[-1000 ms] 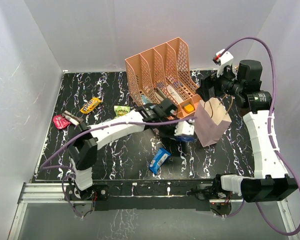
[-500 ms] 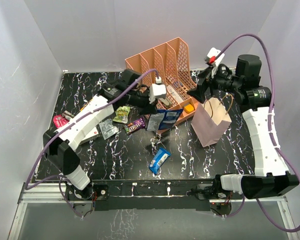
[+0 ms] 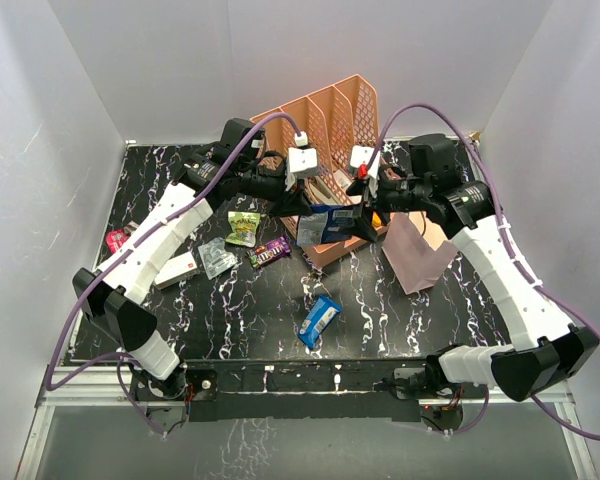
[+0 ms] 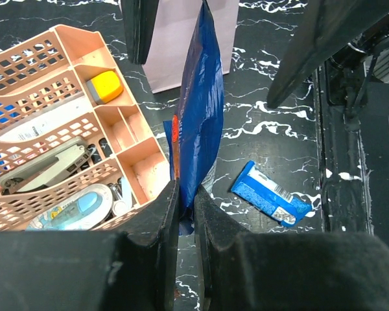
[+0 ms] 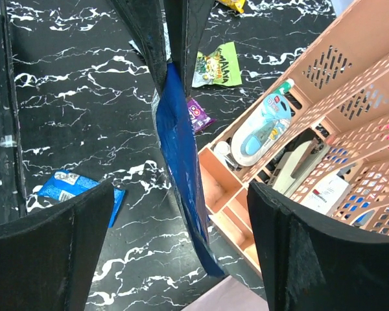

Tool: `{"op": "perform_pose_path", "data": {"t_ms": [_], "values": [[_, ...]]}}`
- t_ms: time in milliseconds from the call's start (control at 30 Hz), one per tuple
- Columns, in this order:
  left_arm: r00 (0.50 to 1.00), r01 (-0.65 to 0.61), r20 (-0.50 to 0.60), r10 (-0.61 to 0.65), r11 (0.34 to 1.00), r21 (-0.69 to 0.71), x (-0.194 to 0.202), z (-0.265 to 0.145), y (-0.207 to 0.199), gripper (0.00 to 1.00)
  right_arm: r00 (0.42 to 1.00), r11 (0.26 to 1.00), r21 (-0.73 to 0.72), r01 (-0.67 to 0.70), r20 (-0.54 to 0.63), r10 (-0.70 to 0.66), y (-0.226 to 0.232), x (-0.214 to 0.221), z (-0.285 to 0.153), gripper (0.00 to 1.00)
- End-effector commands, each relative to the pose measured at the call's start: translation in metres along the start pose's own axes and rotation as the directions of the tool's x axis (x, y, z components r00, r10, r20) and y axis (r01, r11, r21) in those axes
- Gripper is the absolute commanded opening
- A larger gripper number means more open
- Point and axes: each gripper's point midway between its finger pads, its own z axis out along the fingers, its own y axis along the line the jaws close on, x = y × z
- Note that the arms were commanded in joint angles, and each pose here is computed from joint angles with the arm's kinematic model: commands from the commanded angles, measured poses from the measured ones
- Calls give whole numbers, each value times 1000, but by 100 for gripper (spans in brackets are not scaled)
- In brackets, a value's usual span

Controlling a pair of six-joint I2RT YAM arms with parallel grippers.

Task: Place the snacks into the paper bag
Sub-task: Place the snack in the paper bag.

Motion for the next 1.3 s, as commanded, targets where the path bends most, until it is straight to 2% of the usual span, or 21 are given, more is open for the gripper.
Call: {"op": "perform_pose_path", "data": {"t_ms": [0, 167, 400, 433, 633, 800, 900, 967, 1100, 1267], "values": [[997, -45, 57, 43, 998, 48, -22, -11, -16, 0, 998, 998, -12, 60, -4, -60, 0, 0, 9, 83], [998, -41, 57, 38, 998, 53, -20, -9, -16, 0, 999, 998, -54, 41, 8, -40, 9, 2, 17, 59], [998, -41, 57, 38, 998, 50, -18, -9, -17, 0, 1000, 1000, -21, -10, 9, 11, 5, 5, 20, 11], [998, -46, 52, 44, 998, 41, -17, -10, -16, 0, 1000, 1000, -5, -16, 12, 17, 4, 3, 19, 8], [999, -41, 21, 44, 993, -107, -16, -33, 5, 23, 991, 991, 82, -109, 80, 103, -10, -20, -3, 8], [1000, 1, 22, 5, 961, -277, -17, -67, 33, 63, 964, 966, 164, -201, 210, 165, -27, -54, -47, 8], [1000, 15, -3, -17, 925, -379, -9, -80, 49, 78, 946, 928, 260, -267, 254, 202, -43, -63, -78, 8], [999, 23, -16, -34, 901, -434, -2, -85, 59, 83, 939, 899, 323, -295, 272, 211, -49, -67, -96, 8], [998, 29, -34, -52, 870, -492, 10, -86, 70, 86, 931, 817, 473, -329, 307, 197, -58, -79, -137, 8], [998, 29, -39, -55, 871, -491, 18, -83, 70, 86, 934, 648, 676, -351, 305, 189, -73, -73, -185, 8]]}}
